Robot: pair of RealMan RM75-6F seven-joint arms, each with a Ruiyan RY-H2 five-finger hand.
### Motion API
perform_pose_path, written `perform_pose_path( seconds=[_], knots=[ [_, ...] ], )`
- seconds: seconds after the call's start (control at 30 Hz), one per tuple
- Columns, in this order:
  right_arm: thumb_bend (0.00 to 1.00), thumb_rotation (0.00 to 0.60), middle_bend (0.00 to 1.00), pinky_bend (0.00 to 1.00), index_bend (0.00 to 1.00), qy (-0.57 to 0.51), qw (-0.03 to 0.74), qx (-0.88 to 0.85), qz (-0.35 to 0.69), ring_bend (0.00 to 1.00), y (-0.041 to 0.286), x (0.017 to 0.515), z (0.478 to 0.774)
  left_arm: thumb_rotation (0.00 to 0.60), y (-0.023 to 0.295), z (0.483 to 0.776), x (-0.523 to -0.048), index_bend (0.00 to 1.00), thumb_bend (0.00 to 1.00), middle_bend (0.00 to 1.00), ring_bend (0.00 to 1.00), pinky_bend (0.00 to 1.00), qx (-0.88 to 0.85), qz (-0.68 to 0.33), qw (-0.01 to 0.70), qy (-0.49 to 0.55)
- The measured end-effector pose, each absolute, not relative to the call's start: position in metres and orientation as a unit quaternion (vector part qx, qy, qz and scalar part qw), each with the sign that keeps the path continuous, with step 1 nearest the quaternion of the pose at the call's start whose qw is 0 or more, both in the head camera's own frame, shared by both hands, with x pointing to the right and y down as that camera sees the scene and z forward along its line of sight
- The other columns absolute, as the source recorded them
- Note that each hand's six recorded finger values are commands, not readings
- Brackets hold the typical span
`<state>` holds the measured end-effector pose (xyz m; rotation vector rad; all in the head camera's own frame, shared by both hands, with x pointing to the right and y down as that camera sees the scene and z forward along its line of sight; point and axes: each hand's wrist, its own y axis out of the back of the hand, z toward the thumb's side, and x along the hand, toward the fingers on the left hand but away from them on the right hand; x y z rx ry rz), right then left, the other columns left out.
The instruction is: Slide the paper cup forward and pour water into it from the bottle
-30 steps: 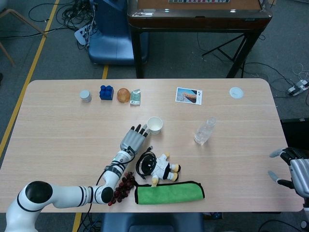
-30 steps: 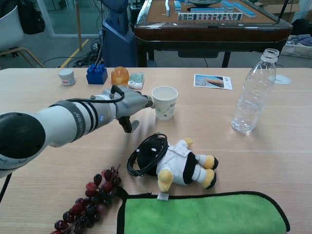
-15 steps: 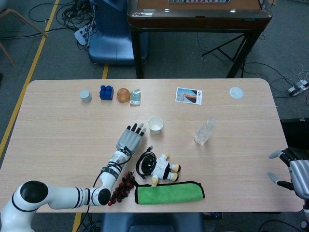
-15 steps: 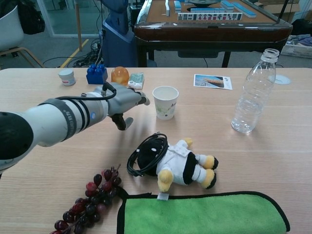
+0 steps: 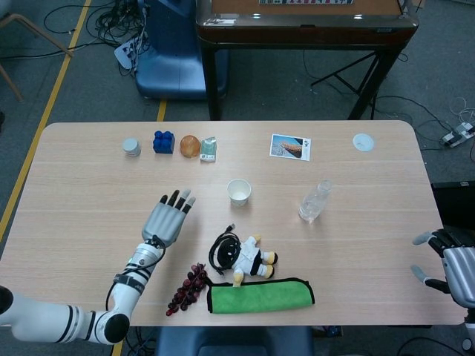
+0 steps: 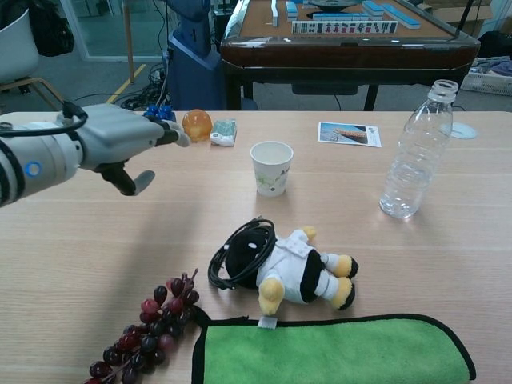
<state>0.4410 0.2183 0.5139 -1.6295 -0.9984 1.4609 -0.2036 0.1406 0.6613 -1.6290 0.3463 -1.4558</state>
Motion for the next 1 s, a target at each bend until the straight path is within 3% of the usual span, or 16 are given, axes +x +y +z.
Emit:
perform_pose_path(
  seconds=[0.27, 0.73, 1.0],
  knots=[
    [0.18, 0.6, 0.42, 0.44, 0.43, -0.387, 0.364, -0.626, 0.571, 0.28, 0.218, 0.439, 0.525, 0.6, 0.158, 0.625, -0.252, 0.0, 0.38, 0.0, 0.0, 0.18, -0.653, -0.567, 0.462, 0.196],
    [0.17, 0.6, 0.37, 0.44, 0.43, -0.4, 0.347, -0.627, 0.572, 0.27, 0.214, 0.434, 0.558, 0.6, 0.225, 0.585, -0.343, 0.03, 0.36, 0.0, 0.02, 0.22, -0.647, -0.558, 0.444, 0.27],
    [0.06, 0.6, 0.28, 0.36, 0.33, -0.414, 0.326, -0.649, 0.548, 0.2, 0.197, 0.417, 0.582, 0.6, 0.251, 0.573, -0.381, 0.04, 0.36, 0.0, 0.03, 0.23, -0.632, -0.572, 0.422, 0.309]
  ],
)
